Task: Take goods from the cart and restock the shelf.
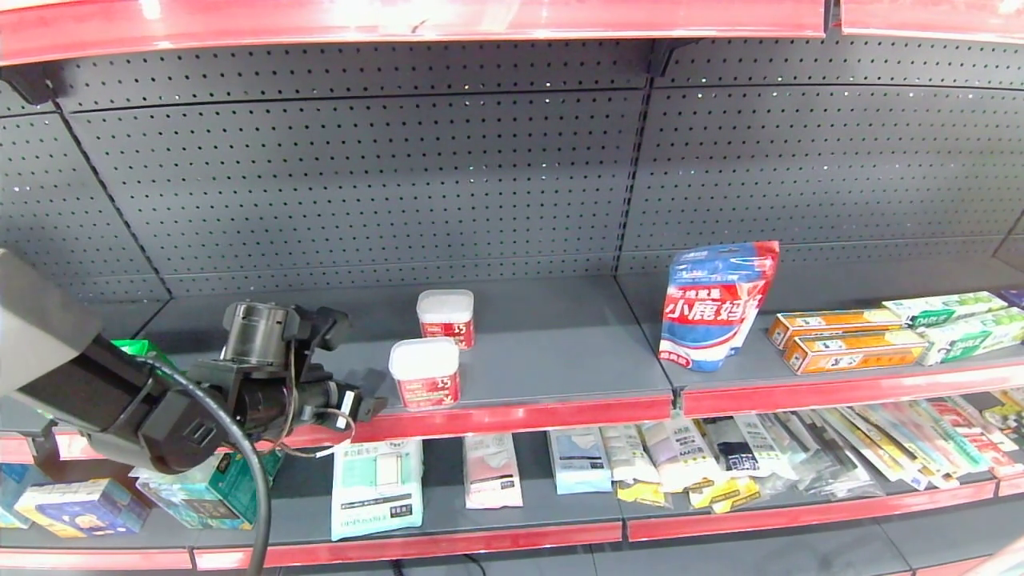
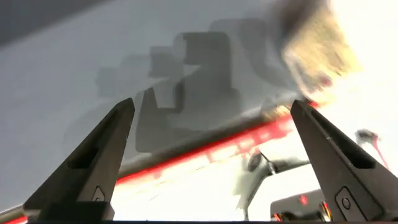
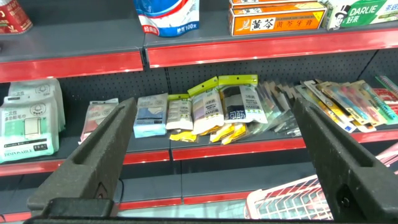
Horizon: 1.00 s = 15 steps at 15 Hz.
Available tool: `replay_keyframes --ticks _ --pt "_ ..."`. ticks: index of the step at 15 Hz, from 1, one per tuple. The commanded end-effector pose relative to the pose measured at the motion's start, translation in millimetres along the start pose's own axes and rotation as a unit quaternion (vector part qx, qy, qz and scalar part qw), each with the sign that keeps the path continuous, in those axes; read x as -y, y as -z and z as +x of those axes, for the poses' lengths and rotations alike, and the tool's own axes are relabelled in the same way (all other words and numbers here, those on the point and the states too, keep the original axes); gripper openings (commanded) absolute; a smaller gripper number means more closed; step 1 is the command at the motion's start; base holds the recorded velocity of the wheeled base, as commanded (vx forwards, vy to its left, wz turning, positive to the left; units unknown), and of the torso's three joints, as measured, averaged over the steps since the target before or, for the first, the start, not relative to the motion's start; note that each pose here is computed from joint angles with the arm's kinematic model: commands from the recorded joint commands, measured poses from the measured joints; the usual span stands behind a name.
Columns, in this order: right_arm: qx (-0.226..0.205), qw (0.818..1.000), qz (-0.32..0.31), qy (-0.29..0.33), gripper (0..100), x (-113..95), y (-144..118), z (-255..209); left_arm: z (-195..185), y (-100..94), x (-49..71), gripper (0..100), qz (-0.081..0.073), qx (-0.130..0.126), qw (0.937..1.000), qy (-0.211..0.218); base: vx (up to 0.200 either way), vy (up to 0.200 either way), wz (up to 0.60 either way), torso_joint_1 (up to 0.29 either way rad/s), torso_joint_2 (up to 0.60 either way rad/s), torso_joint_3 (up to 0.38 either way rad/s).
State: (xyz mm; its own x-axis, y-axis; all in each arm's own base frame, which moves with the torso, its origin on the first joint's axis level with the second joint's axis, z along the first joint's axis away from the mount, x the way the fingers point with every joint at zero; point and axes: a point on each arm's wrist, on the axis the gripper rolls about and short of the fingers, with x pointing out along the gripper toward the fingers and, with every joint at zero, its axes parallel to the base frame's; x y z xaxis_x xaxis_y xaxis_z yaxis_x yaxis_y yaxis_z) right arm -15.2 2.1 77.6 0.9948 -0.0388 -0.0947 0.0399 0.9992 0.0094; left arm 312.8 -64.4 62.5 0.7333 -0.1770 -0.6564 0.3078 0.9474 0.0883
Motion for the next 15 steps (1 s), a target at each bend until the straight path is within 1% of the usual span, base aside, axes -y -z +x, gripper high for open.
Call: replay_keyframes --ticks 1,2,6,9,10,11,15 --pt "0.0 1.0 0.0 0.0 100 0.0 0.0 0.0 -5.3 -0.8 -0.4 100 0.0 0.005 1.0 0.001 0.0 0.0 0.0 0.0 0.0 0.0" --pt "0.0 1.0 0.0 -0.001 100 0.0 0.0 0.0 -3.9 -2.0 2.4 100 0.002 0.007 0.9999 0.015 0.0 0.0 0.0 0.0 0.0 0.0" --pt "0.0 1.0 0.0 -0.001 100 0.0 0.0 0.0 4.7 0.4 10.5 100 0.011 -0.001 0.9996 0.025 0.0 0.0 0.0 0.0 0.0 0.0" --pt "-0.001 1.0 -0.001 0.0 100 0.0 -0.1 0.2 7.6 1.3 11.6 100 0.011 -0.005 0.9995 0.028 0.0 0.0 0.0 0.0 0.0 0.0" --pt "0.0 1.0 0.0 0.0 100 0.0 0.0 0.0 10.7 0.2 14.0 100 0.013 -0.005 0.9994 0.031 0.0 0.0 0.0 0.0 0.0 0.0" --pt "0.0 1.0 0.0 0.0 100 0.0 0.0 0.0 12.5 -1.0 15.9 100 0.014 -0.004 0.9994 0.033 0.0 0.0 0.0 0.0 0.0 0.0" --pt "0.0 1.0 0.0 0.0 100 0.0 0.0 0.0 20.0 -6.7 17.4 100 0.016 0.003 0.9993 0.035 0.0 0.0 0.0 0.0 0.0 0.0"
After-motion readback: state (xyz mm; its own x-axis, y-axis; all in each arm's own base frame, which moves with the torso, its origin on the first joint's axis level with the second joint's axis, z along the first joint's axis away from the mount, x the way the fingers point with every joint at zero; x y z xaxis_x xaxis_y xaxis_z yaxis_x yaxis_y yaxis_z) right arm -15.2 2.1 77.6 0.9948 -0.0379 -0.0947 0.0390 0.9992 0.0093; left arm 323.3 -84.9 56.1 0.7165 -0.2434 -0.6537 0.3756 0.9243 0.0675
